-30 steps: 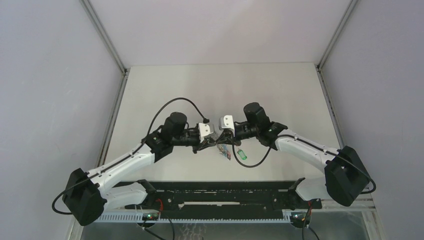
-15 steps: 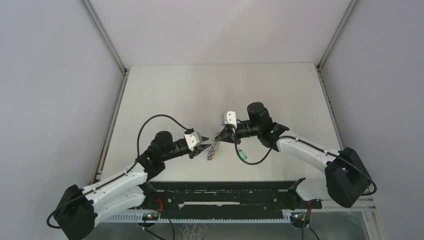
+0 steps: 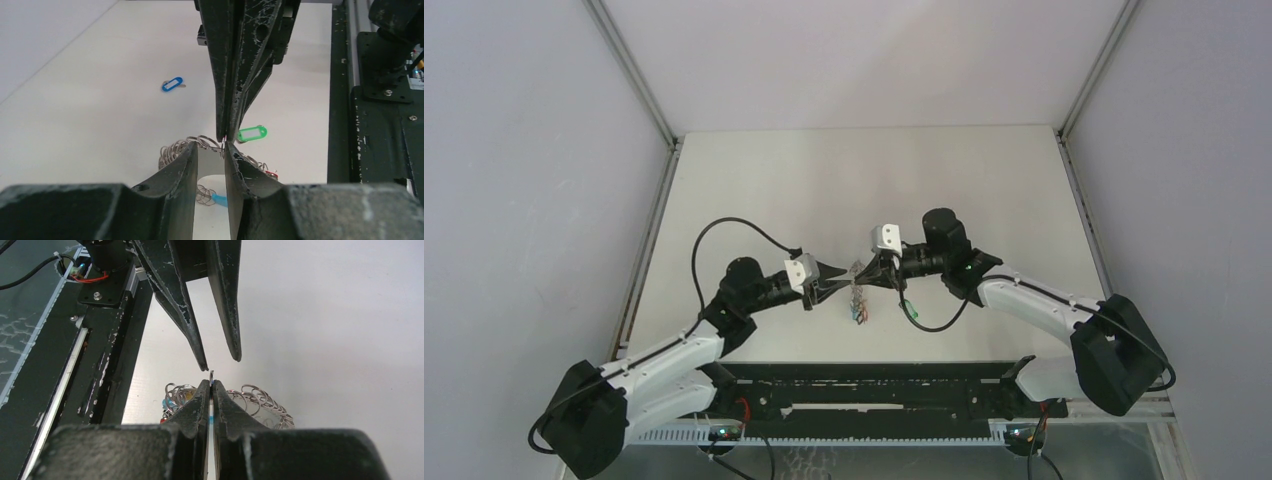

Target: Put the keys on the keyring

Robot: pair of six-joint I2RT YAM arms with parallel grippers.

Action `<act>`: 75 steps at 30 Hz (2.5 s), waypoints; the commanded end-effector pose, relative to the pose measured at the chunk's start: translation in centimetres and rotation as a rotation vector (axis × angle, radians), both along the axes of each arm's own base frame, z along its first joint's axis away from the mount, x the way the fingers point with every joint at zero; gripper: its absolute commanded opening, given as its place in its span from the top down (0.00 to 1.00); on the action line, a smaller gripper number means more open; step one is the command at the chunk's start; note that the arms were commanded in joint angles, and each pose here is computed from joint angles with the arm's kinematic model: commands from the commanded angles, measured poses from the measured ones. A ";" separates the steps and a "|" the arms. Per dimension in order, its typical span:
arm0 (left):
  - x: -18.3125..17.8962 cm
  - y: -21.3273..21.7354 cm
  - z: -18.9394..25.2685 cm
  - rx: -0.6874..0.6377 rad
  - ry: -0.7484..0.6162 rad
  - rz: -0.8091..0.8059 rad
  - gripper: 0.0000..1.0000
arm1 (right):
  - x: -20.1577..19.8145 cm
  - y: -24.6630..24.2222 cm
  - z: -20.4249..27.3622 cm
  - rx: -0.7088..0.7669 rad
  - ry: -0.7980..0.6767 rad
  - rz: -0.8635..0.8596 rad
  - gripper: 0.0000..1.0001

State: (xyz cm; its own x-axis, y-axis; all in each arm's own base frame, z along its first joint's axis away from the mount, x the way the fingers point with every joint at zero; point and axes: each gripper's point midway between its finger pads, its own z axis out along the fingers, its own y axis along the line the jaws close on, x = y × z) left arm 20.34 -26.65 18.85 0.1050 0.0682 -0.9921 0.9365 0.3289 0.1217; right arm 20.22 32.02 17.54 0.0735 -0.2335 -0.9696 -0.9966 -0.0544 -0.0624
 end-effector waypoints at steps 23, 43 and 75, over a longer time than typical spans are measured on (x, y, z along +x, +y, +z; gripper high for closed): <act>-1.0 -1.2 -0.7 -0.002 0.047 -0.157 0.71 | -0.6 -0.5 2.0 0.097 -0.028 0.051 1.00; -0.9 -1.9 0.3 -0.017 0.042 -0.191 0.75 | -1.3 -0.2 1.6 0.093 -0.020 0.092 1.00; -1.2 -2.5 0.8 -0.032 0.056 -0.242 0.99 | -1.5 0.3 1.2 0.077 -0.001 0.124 1.00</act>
